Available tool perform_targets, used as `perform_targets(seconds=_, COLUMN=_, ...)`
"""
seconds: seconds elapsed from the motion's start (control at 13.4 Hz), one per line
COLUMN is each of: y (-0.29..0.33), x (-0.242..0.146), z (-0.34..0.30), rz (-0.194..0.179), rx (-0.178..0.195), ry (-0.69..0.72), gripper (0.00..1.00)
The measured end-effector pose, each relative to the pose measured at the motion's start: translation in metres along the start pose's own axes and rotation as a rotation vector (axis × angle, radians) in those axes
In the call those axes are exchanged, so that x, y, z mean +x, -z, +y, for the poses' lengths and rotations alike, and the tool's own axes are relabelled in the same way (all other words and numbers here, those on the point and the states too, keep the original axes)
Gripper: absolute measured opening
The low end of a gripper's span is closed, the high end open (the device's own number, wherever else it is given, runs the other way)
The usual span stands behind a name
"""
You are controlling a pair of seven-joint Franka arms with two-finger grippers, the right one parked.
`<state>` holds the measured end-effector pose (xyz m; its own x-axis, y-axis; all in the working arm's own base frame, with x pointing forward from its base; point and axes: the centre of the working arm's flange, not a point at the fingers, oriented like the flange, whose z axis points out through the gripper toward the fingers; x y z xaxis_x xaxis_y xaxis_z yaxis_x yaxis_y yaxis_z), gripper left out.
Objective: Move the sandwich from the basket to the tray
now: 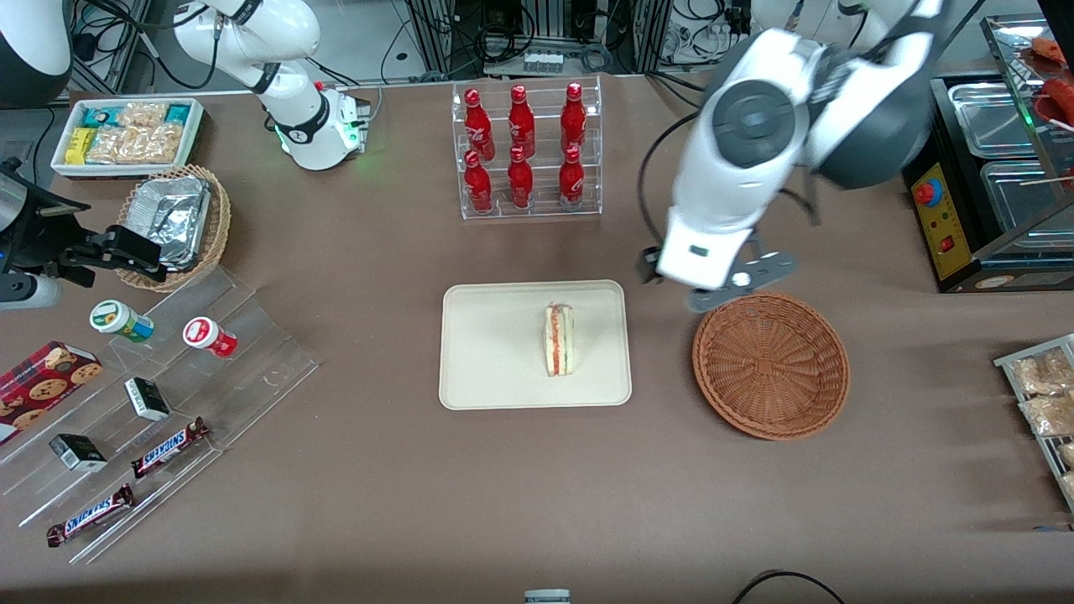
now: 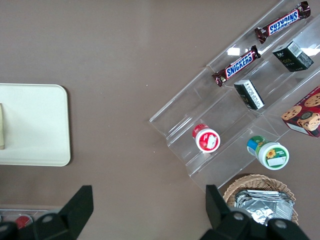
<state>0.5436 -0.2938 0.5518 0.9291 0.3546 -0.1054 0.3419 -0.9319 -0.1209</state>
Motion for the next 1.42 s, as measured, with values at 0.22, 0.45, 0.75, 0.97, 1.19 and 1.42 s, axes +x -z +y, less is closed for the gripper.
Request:
perform_targets(seconds=0.22, y=0.022, x=0.021, z=-0.064, rz=-0.047, rx=0.031, ry=-0.082, gripper=1.0)
perform_targets(seconds=0.45, y=0.045, x=0.03, z=-0.124, rz=-0.086, rx=0.041, ry=-0.171, gripper=1.0)
perform_targets(seconds=0.75, y=0.06, x=0.04, z=-0.184, rz=-0.115, rx=0.03, ry=-0.289, gripper=1.0)
perform_targets(seconds=0.97, y=0.061, x=0.048, z=-0.221, rz=-0.133, rx=0.015, ry=-0.382, gripper=1.0)
perform_targets(seconds=1.19, y=0.068, x=0.042, z=-0.254, rz=-0.125, rx=-0.016, ry=-0.398, gripper=1.0)
perform_targets(seconds=1.42, y=0.074, x=0.038, z=-0.295, rz=-0.108, rx=-0.047, ry=-0.445, gripper=1.0)
